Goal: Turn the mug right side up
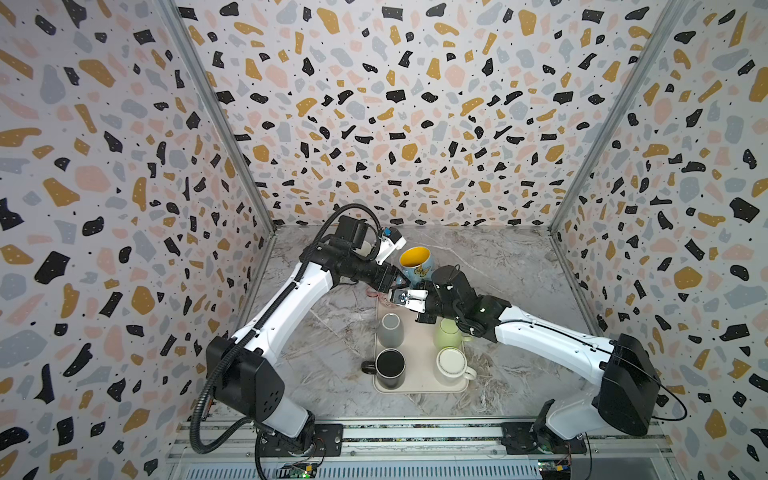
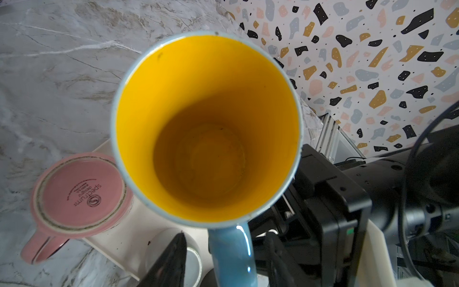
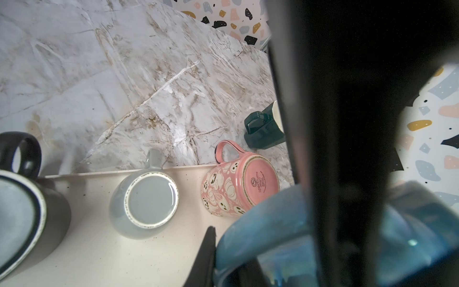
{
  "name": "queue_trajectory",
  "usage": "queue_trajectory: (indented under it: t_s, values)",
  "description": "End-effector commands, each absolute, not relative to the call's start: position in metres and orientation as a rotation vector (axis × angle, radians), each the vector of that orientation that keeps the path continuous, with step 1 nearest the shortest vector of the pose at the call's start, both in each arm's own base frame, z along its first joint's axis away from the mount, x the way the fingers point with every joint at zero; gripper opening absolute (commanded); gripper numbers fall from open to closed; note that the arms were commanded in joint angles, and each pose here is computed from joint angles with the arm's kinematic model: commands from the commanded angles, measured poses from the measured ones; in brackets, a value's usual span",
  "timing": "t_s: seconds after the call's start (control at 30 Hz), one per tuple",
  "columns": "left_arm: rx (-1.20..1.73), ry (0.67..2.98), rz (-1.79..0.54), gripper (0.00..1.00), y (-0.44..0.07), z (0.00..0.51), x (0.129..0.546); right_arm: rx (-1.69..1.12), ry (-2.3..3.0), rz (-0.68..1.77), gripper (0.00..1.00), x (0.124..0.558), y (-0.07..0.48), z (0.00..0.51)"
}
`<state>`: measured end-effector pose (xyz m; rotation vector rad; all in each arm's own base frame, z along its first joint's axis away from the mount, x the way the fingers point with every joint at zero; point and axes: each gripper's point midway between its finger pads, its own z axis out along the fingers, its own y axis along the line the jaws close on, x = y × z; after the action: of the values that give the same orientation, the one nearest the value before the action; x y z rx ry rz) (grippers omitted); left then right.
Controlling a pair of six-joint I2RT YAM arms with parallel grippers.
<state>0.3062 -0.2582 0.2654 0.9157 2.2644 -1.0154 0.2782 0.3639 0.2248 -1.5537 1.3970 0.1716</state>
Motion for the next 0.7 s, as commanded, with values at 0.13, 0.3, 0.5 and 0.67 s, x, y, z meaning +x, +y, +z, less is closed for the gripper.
queue_trajectory:
  t_s: [0.13, 0.3, 0.5, 0.67]
  values:
    - [0.955, 2.266, -1.048, 0.46, -0.266, 0.261, 0.297, -1.429, 1.225, 0.108, 0.00, 0.281, 0.372, 0.288]
    - [0.960, 2.276, -1.052, 0.39, -0.267, 0.257, 0.295, -1.429, 1.213, 0.102, 0.00, 0.280, 0.374, 0.289]
    - [0.963, 2.286, -1.052, 0.27, -0.268, 0.254, 0.294, -1.414, 1.205, 0.091, 0.00, 0.282, 0.373, 0.291]
    - [0.974, 2.285, -1.056, 0.13, -0.270, 0.253, 0.292, -1.397, 1.199, 0.084, 0.00, 0.283, 0.373, 0.293]
